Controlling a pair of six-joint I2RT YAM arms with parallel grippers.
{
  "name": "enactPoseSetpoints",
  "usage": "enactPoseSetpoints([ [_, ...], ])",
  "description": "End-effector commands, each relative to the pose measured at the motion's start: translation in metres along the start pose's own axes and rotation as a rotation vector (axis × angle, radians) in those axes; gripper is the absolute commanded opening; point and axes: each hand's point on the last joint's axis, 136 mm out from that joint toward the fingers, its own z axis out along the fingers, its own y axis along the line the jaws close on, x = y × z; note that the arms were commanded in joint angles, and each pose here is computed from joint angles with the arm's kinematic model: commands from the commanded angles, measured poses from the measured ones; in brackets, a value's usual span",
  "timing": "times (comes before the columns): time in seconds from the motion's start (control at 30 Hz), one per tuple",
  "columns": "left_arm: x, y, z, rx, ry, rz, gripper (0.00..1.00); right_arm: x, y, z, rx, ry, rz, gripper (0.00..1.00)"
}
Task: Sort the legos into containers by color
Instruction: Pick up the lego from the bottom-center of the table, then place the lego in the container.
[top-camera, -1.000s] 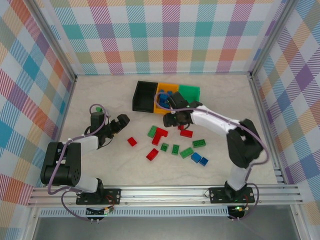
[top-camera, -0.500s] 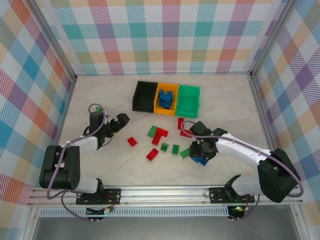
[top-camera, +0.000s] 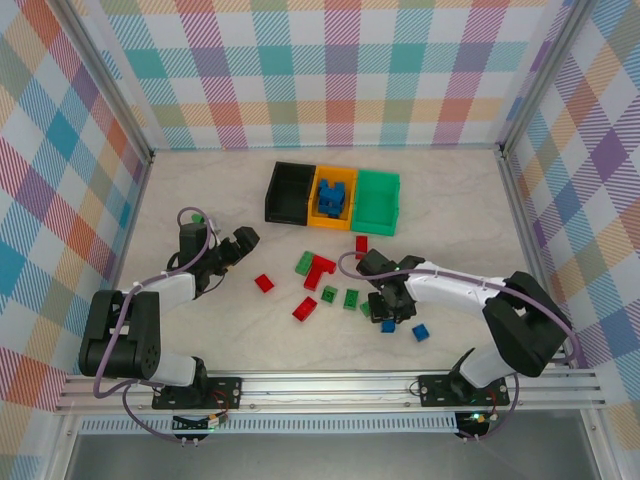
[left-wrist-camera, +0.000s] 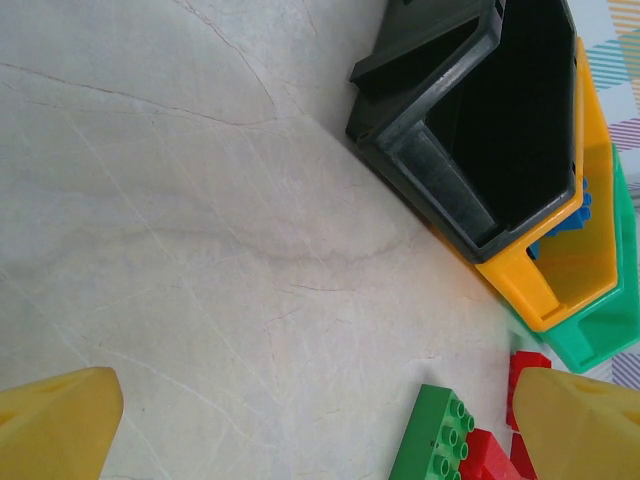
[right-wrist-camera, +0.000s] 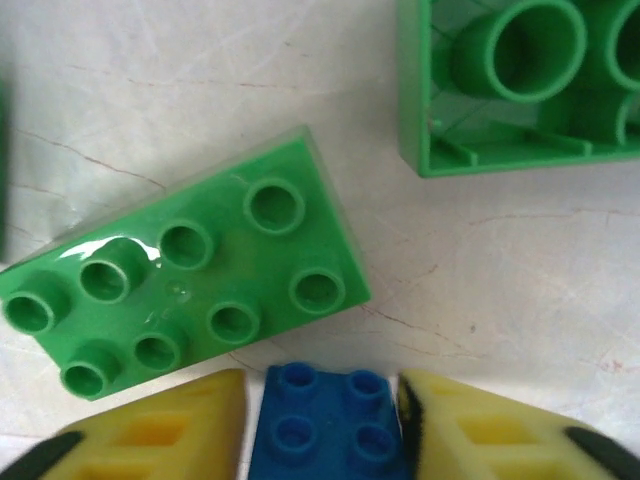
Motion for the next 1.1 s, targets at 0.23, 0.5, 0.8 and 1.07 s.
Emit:
enactPoseSetpoints([
  [0.23, -0.005, -0.006, -0.004, 0.029, -0.013, 0.003, 1.00, 0.007, 0.003, -0.026, -0.046, -0.026, 0.012, 0.31],
  [0.5, -0.004, -0.002, -0.001, 0.020, -0.013, 0.002, 1.00, -0.055, 0.024, -0.073, -0.139, -0.227, 0.004, 0.34],
  [0.8, -0.003, 0.001, 0.001, 0.012, -0.011, 0.002, 1.00, -0.208, 0.064, -0.107, -0.295, -0.435, -0.004, 0.34],
  [1.07, -0.004, 0.000, 0.001, 0.009, -0.008, 0.010, 1.00, -0.318, 0.069, -0.117, -0.302, -0.488, -0.007, 0.40],
])
